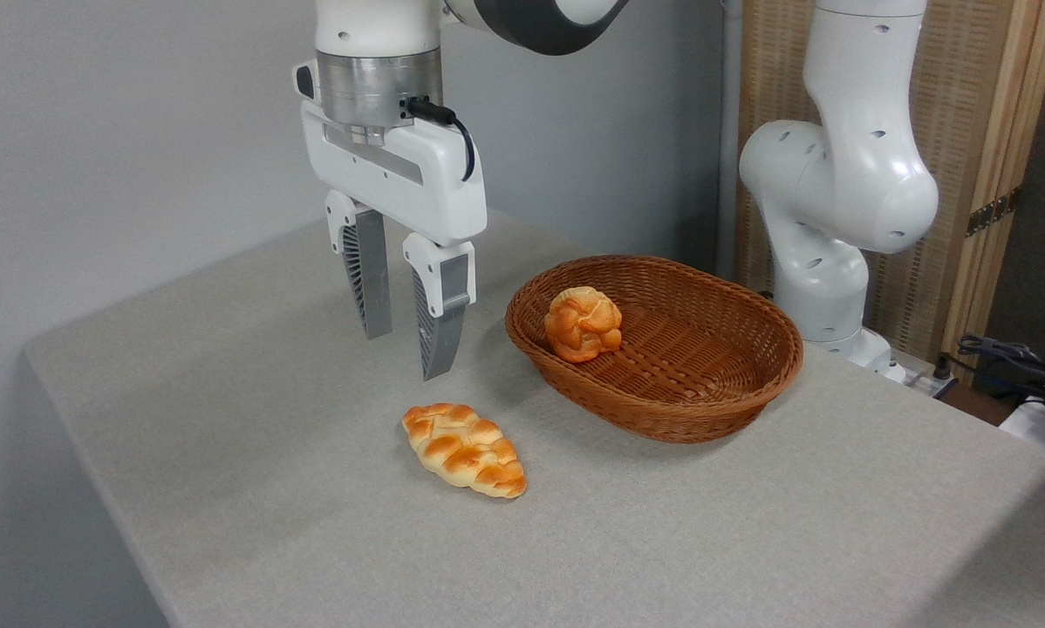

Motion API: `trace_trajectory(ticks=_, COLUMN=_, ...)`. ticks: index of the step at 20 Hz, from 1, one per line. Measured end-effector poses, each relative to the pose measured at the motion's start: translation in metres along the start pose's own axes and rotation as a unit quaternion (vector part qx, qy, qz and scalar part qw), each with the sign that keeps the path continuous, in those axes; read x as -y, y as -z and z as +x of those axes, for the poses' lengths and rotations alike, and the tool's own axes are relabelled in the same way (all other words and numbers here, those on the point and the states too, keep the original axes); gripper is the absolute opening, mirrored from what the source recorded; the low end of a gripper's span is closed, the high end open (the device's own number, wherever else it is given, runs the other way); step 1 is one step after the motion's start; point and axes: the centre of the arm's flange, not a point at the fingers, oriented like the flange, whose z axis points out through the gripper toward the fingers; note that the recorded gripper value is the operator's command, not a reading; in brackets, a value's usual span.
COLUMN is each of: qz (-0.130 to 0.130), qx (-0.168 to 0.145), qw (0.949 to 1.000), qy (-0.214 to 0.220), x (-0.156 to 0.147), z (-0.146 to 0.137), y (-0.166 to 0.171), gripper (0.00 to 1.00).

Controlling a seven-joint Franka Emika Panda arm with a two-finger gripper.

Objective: Put bread into the basket
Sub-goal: 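Lower the open gripper down toward the braided bread loaf, then position the gripper fingers around the braided loaf and close them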

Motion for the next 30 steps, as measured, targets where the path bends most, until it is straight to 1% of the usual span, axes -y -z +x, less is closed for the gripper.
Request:
trace_trajectory(ticks=1, qz=0.001, qx=0.001, qw=1.0, qy=0.006, x=0.004, z=-0.003, y=0.0, gripper=1.0)
trace_trajectory(ticks=4, qz=-0.003, qx=-0.002, qw=1.0, qy=0.007, x=0.002, z=-0.002, y=0.0, gripper=1.0)
trace_trajectory(ticks=13, qz=-0.008, qx=0.002, qw=1.0, qy=-0.003, x=-0.003, z=0.005, y=-0.008, gripper=1.0)
trace_trajectory(ticks=15, qz=-0.011, qx=0.005, qw=0.9998, qy=-0.018, x=-0.006, z=0.009, y=-0.012, gripper=1.0)
trace_trajectory(ticks=17, qz=-0.015, qx=0.009, qw=0.9985, qy=-0.051, x=-0.012, z=0.013, y=-0.019, gripper=1.0)
trace_trajectory(ticks=18, qz=-0.019, qx=0.012, qw=0.997, qy=-0.074, x=-0.014, z=0.015, y=-0.023, gripper=1.0)
trace_trajectory(ticks=19, qz=-0.021, qx=0.013, qw=0.9959, qy=-0.087, x=-0.014, z=0.016, y=-0.026, gripper=1.0)
trace_trajectory(ticks=21, qz=-0.03, qx=0.018, qw=0.9895, qy=-0.14, x=-0.016, z=0.016, y=-0.037, gripper=1.0)
trace_trajectory(ticks=22, qz=-0.033, qx=0.02, qw=0.9872, qy=-0.155, x=-0.017, z=0.016, y=-0.04, gripper=1.0)
trace_trajectory(ticks=23, qz=-0.039, qx=0.024, qw=0.9822, qy=-0.182, x=-0.018, z=0.015, y=-0.047, gripper=1.0)
trace_trajectory(ticks=24, qz=-0.042, qx=0.025, qw=0.9794, qy=-0.196, x=-0.019, z=0.014, y=-0.051, gripper=1.0)
trace_trajectory(ticks=25, qz=-0.048, qx=0.028, qw=0.9731, qy=-0.223, x=-0.02, z=0.013, y=-0.057, gripper=1.0)
trace_trajectory(ticks=26, qz=-0.051, qx=0.029, qw=0.9695, qy=-0.238, x=-0.02, z=0.012, y=-0.06, gripper=1.0)
trace_trajectory(ticks=27, qz=-0.056, qx=0.031, qw=0.9622, qy=-0.265, x=-0.021, z=0.012, y=-0.065, gripper=1.0)
trace_trajectory(ticks=29, qz=-0.062, qx=0.033, qw=0.9528, qy=-0.295, x=-0.022, z=0.01, y=-0.071, gripper=1.0)
trace_trajectory(ticks=30, qz=-0.067, qx=0.034, qw=0.9439, qy=-0.321, x=-0.023, z=0.009, y=-0.076, gripper=1.0)
